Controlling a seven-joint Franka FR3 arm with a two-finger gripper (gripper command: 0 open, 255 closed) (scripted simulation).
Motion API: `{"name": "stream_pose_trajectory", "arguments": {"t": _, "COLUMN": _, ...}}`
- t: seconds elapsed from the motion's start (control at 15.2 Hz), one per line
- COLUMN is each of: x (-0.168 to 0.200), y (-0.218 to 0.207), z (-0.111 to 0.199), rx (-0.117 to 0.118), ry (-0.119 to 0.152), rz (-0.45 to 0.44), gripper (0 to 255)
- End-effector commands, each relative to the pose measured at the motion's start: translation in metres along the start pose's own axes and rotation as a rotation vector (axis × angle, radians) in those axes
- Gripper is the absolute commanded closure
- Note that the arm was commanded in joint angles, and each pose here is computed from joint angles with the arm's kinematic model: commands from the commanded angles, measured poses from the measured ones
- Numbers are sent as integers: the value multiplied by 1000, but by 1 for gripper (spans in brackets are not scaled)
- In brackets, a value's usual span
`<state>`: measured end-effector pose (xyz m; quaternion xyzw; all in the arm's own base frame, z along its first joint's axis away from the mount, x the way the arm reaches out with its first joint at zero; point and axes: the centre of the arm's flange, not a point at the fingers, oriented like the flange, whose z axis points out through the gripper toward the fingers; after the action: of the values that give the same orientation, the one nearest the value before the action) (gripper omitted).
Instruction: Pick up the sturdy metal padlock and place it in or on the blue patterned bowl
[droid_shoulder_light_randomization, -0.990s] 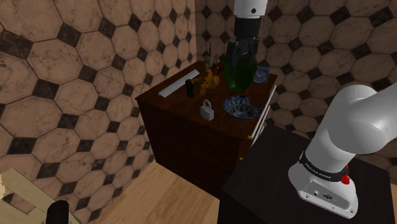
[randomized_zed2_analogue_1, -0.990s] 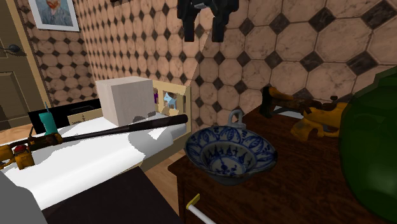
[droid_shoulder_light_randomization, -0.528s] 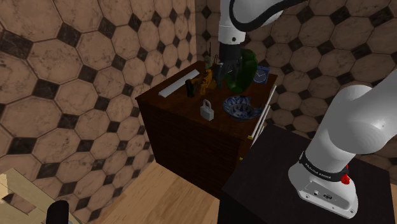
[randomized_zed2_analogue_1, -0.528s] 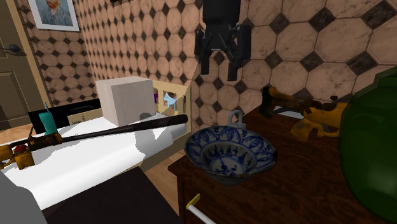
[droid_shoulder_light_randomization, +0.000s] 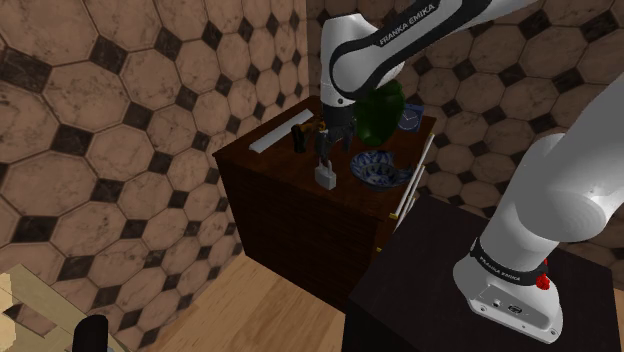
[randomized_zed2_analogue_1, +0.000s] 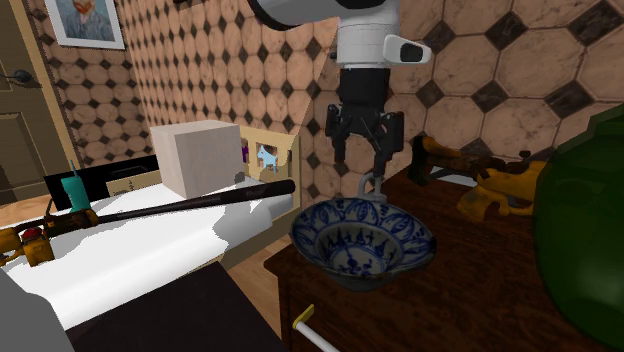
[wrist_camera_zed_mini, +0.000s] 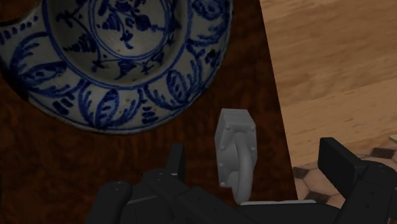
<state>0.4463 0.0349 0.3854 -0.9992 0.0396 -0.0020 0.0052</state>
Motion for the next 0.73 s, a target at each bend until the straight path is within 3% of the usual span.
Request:
{"name": "stream_pose_trajectory", "arguments": {"t": 0.0, "x": 12, "y": -1, "z": 19, "rx": -2, "ry": 2, "rz": -3, "gripper": 0}}
{"name": "stream_pose_trajectory", "arguments": {"t": 0.66, "x": 12, "y": -1, "z": 59, "rx": -2, "ry": 2, "rz": -3, "gripper": 0}}
